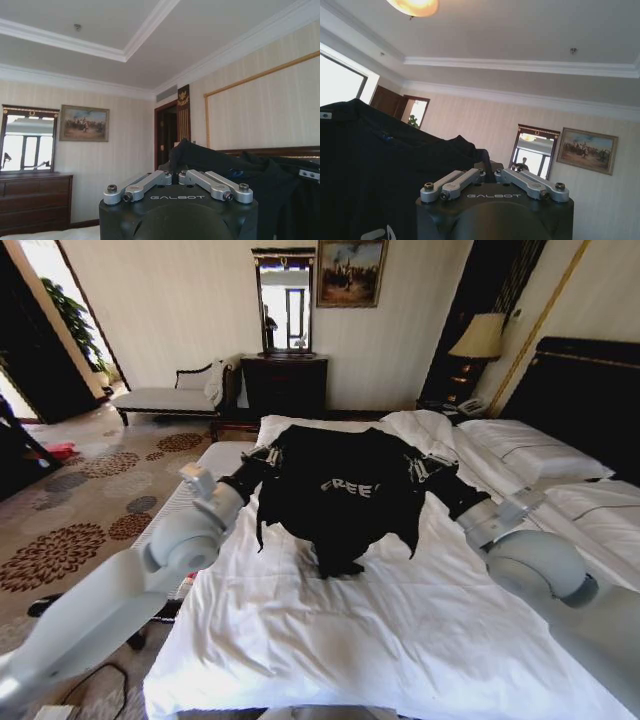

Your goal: Fold the clothes on the bed.

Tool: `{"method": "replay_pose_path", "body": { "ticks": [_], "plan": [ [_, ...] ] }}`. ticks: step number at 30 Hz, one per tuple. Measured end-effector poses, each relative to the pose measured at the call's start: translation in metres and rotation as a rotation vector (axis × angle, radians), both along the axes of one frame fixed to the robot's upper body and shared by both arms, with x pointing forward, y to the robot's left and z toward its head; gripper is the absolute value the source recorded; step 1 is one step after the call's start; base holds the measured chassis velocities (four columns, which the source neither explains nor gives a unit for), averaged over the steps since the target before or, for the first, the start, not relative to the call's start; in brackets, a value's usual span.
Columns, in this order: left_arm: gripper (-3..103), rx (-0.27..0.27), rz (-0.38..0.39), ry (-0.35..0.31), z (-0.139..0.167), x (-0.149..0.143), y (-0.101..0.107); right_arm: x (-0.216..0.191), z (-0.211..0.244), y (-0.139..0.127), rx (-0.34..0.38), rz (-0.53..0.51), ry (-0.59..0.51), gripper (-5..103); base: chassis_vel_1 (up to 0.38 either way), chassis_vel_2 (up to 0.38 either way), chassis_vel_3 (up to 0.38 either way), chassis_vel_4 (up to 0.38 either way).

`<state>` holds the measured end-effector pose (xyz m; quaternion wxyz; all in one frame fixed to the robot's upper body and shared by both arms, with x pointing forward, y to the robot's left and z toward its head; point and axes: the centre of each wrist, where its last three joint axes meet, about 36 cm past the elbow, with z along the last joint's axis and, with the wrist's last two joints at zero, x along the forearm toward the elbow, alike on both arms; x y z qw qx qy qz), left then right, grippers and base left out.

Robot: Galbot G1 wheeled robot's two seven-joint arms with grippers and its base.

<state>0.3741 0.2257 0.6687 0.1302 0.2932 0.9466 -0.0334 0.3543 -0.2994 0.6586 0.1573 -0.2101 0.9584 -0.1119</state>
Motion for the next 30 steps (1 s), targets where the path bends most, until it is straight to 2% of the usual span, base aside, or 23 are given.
{"method": "replay_pose_path", "body": {
  "ticks": [4,10,12,14,18,25,30],
  "plan": [
    [1,0.025,-0.014,-0.055,0.015,-0.034,0.008,-0.025,0.019,0.011,0.023,0.02,-0.041,2,0.0,0.0,0.0,0.0],
    [1,0.034,0.03,-0.098,0.027,-0.051,0.022,-0.038,0.035,0.011,0.039,0.002,-0.093,2,0.0,0.0,0.0,0.0],
    [1,0.02,0.081,-0.088,0.029,-0.054,0.035,-0.043,0.046,0.007,0.061,-0.026,-0.114,2,0.0,0.0,0.0,0.0],
    [1,0.004,0.136,-0.106,0.039,-0.059,0.05,-0.047,0.055,0.002,0.071,-0.052,-0.138,2,0.0,0.0,0.0,0.0],
    [1,-0.029,0.178,-0.132,0.058,-0.066,0.065,-0.054,0.066,-0.01,0.086,-0.1,-0.169,2,0.0,0.0,0.0,0.0],
    [1,-0.093,0.181,-0.14,0.088,-0.08,0.08,-0.069,0.067,-0.033,0.096,-0.192,-0.203,1,0.0,0.0,0.0,0.0],
    [1,-0.094,0.177,-0.118,0.083,-0.078,0.079,-0.071,0.054,-0.039,0.095,-0.209,-0.178,1,0.0,0.0,0.0,0.0]
  ]
}}
